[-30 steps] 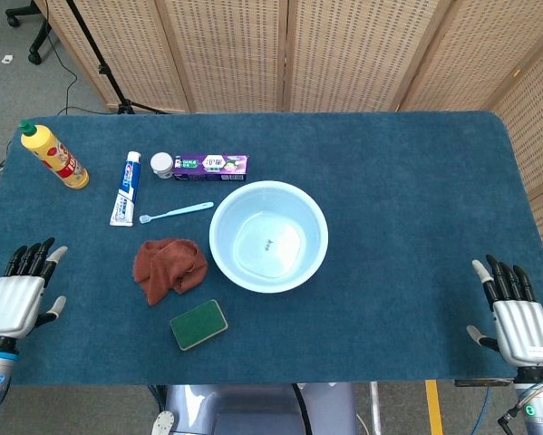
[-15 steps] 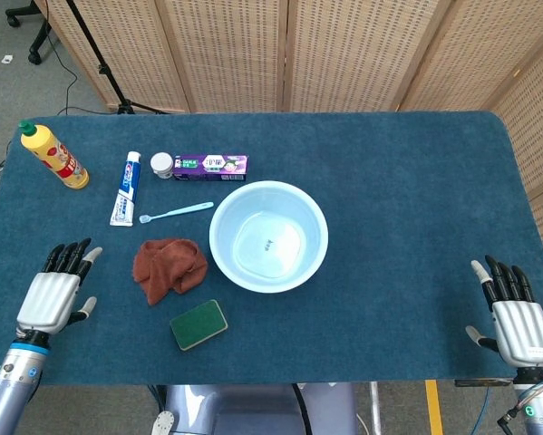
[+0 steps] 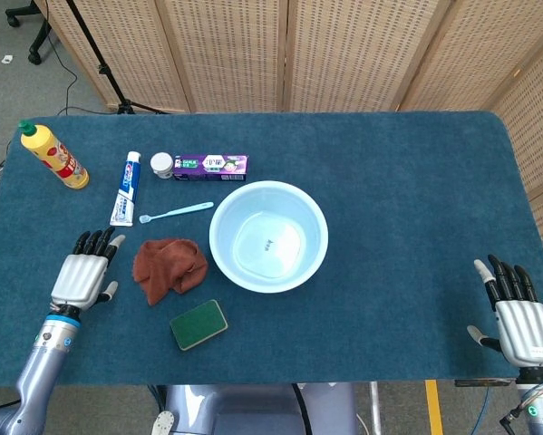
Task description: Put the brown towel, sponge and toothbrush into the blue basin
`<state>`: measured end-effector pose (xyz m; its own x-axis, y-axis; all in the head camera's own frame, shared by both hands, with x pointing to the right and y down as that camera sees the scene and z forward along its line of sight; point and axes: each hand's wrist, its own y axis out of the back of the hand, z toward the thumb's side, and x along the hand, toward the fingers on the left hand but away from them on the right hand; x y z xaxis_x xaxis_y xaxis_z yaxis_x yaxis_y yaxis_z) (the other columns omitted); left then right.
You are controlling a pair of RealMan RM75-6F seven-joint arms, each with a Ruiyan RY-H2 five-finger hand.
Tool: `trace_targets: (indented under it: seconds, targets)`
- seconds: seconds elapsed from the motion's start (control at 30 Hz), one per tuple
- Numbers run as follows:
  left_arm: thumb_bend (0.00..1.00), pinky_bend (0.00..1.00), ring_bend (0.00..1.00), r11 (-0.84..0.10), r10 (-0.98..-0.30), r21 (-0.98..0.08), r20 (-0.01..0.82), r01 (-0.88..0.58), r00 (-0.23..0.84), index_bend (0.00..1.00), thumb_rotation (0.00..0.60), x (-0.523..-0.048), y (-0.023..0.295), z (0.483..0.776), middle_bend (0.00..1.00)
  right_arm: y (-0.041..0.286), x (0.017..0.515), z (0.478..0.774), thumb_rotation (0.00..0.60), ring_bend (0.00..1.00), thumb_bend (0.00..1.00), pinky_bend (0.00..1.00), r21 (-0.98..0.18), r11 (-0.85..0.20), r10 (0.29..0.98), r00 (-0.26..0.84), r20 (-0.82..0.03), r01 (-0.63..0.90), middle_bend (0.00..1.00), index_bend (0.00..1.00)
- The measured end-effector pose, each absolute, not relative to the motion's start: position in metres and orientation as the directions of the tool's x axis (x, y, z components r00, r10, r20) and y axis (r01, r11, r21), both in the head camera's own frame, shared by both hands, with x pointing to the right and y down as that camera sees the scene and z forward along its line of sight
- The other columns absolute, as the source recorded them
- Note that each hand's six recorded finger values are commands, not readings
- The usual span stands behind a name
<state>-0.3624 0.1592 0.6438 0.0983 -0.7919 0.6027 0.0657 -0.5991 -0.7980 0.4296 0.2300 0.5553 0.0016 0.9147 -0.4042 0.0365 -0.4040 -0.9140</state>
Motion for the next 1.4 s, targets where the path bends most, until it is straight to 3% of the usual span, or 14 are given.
trace_targets:
  seconds: [0.23,0.8,1.03,1.3,1.4]
  targets:
    - [0.32,0.00,0.00,-0.622,-0.774,-0.782,0.621,0.039,0.120,0.05,0.600,-0.339,0.143,0.664,0.00,0.229,0.431,0.555,0.600,0.00,0.10,0.00,-0.914,-0.404,0.915,-0.001,-0.404,0.042,0.00,0.01]
    - [0.33,0.01,0.00,-0.648,-0.750,-0.762,0.638,-0.001,0.177,0.08,0.600,-0.291,0.149,0.676,0.00,0.229,0.430,0.554,0.600,0.00,0.10,0.00,-0.912,-0.407,0.913,0.008,-0.407,0.054,0.00,0.01]
    - [0.36,0.18,0.03,-0.636,-0.755,-0.771,0.631,0.035,0.180,0.30,0.600,-0.281,0.151,0.683,0.01,0.230,0.428,0.555,0.600,0.00,0.10,0.00,-0.911,-0.410,0.912,0.014,-0.409,0.055,0.00,0.01]
    - [0.46,0.44,0.34,-0.607,-0.778,-0.792,0.608,0.062,0.158,0.72,0.600,-0.278,0.152,0.693,0.36,0.230,0.429,0.554,0.600,0.00,0.10,0.00,-0.911,-0.407,0.913,0.011,-0.408,0.062,0.00,0.01]
    - [0.48,0.49,0.42,-0.583,-0.797,-0.810,0.585,0.059,0.149,0.77,0.600,-0.278,0.150,0.692,0.39,0.230,0.428,0.554,0.600,0.00,0.10,0.00,-0.911,-0.407,0.913,0.015,-0.407,0.063,0.00,0.01]
